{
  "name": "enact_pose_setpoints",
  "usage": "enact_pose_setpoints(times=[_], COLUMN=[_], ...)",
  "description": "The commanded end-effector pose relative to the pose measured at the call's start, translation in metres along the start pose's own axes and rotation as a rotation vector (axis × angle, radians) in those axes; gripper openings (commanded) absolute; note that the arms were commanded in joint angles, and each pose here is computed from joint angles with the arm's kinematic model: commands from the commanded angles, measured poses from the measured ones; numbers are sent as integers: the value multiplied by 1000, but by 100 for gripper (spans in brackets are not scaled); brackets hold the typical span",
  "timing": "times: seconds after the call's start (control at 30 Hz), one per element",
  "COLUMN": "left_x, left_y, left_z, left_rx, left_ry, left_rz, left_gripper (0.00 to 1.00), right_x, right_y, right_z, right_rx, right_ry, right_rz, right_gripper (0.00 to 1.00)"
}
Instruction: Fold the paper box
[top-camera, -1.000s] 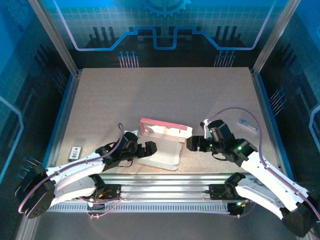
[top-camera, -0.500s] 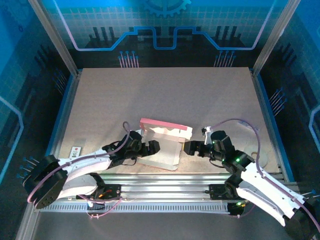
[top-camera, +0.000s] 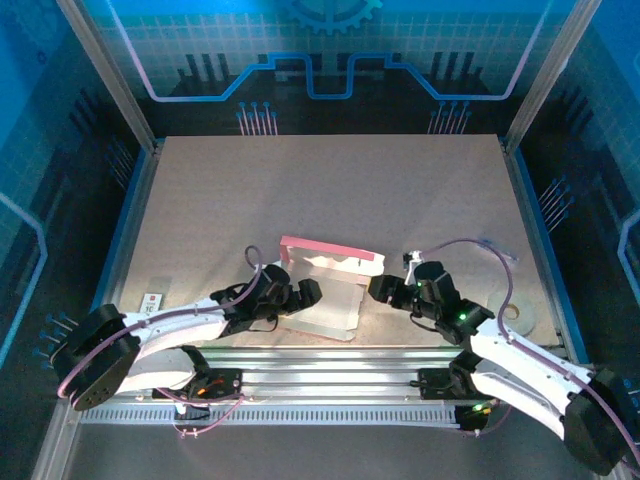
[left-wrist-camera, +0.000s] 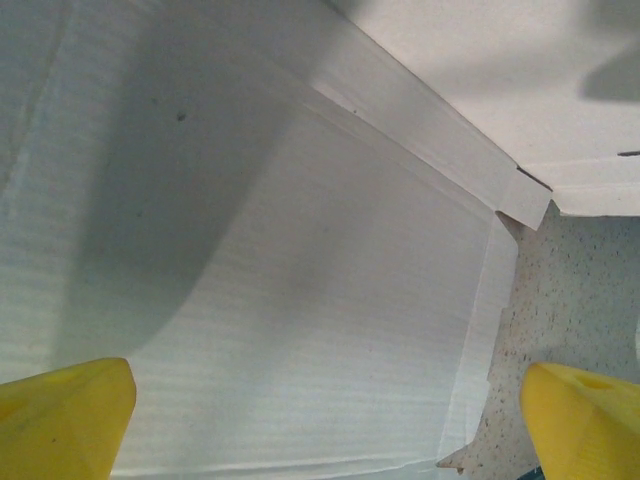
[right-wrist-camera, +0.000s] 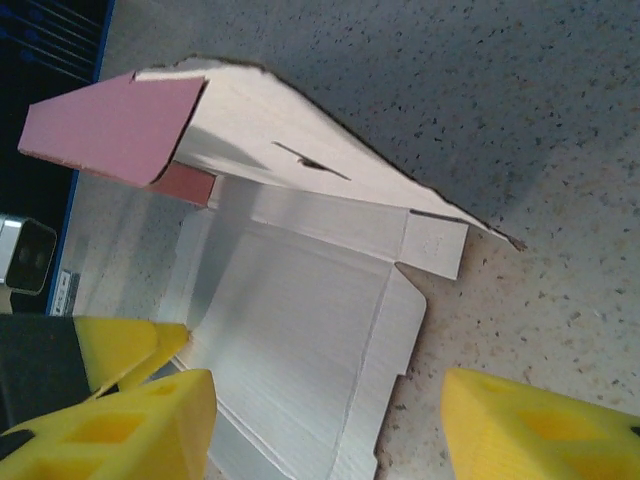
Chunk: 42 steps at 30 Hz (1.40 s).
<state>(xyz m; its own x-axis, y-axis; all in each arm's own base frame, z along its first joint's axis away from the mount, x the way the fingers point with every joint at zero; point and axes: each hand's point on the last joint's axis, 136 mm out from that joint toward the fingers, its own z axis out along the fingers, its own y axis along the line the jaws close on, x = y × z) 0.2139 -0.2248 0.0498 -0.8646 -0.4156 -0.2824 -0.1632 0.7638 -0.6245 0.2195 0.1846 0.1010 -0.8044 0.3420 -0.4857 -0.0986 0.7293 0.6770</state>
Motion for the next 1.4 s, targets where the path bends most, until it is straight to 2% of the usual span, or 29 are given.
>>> enact_pose_setpoints(times=[0.0,0.33,0.7,1.1,1.37], left_x=[4,8,6,15,21], left_y=[10,-2,-16,-3,2], left_z=[-2,-9,-25,-11,0], left_rx=[-31,-25,-33,-78,-101], left_ry=[-40,-66,-32,53,80], left_rz=[-63,-67,102,138,115], left_gripper=[99,99,99,99,99], right_x=[-13,-15,-10,-7,-5], right_y=[6,-1,-6,-29,-30], right_z=[7,23,42,50,60], right_rx=[-26,25,28,143,150], right_ry=[-65,-48,-15,-13,10], right_rz=[17,32,54,117,124], right_gripper=[60,54,50,49,48])
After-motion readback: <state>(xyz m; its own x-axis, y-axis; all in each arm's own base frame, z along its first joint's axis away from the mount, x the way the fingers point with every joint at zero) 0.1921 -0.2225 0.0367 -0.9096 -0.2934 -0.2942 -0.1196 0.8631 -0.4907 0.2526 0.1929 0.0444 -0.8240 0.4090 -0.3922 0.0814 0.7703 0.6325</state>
